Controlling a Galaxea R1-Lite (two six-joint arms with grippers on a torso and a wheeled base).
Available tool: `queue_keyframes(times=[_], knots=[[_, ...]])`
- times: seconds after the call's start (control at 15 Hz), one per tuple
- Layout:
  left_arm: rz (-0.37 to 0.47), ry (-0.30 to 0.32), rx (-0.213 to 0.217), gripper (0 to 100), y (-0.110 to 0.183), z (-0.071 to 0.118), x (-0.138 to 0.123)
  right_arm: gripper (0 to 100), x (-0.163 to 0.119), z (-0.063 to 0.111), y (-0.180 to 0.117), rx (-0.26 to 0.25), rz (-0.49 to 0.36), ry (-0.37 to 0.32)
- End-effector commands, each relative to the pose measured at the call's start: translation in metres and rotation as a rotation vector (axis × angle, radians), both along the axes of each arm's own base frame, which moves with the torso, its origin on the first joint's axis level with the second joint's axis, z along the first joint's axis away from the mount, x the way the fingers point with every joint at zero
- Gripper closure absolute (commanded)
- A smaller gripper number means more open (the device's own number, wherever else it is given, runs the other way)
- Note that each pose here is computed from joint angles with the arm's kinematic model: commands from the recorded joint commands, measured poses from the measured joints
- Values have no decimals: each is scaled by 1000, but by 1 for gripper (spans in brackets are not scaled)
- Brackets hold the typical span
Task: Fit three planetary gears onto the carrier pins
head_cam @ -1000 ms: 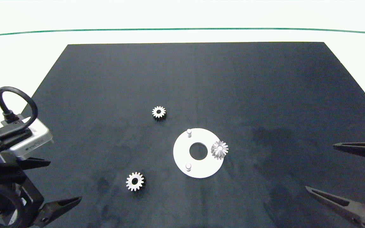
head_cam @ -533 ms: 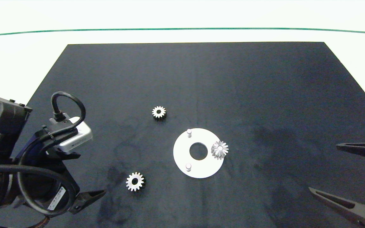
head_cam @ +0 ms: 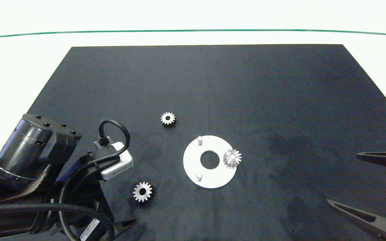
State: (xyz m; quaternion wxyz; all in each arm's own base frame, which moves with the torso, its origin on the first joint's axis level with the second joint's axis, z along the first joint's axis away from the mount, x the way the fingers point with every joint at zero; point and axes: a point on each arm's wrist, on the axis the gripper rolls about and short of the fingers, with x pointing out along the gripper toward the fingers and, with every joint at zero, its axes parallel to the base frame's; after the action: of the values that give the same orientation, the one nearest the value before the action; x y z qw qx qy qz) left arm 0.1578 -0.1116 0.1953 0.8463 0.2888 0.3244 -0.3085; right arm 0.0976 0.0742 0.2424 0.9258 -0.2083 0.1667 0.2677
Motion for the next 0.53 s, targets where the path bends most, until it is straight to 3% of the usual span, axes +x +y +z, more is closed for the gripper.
queue_keyframes(times=[0.07,0.53], knots=[[-10,21,-1,0,-18,-12,13,0,0,0,0,-4,0,1],[-16,19,6,0,-27,-22,25,0,-1,0,0,-1,3,-1]])
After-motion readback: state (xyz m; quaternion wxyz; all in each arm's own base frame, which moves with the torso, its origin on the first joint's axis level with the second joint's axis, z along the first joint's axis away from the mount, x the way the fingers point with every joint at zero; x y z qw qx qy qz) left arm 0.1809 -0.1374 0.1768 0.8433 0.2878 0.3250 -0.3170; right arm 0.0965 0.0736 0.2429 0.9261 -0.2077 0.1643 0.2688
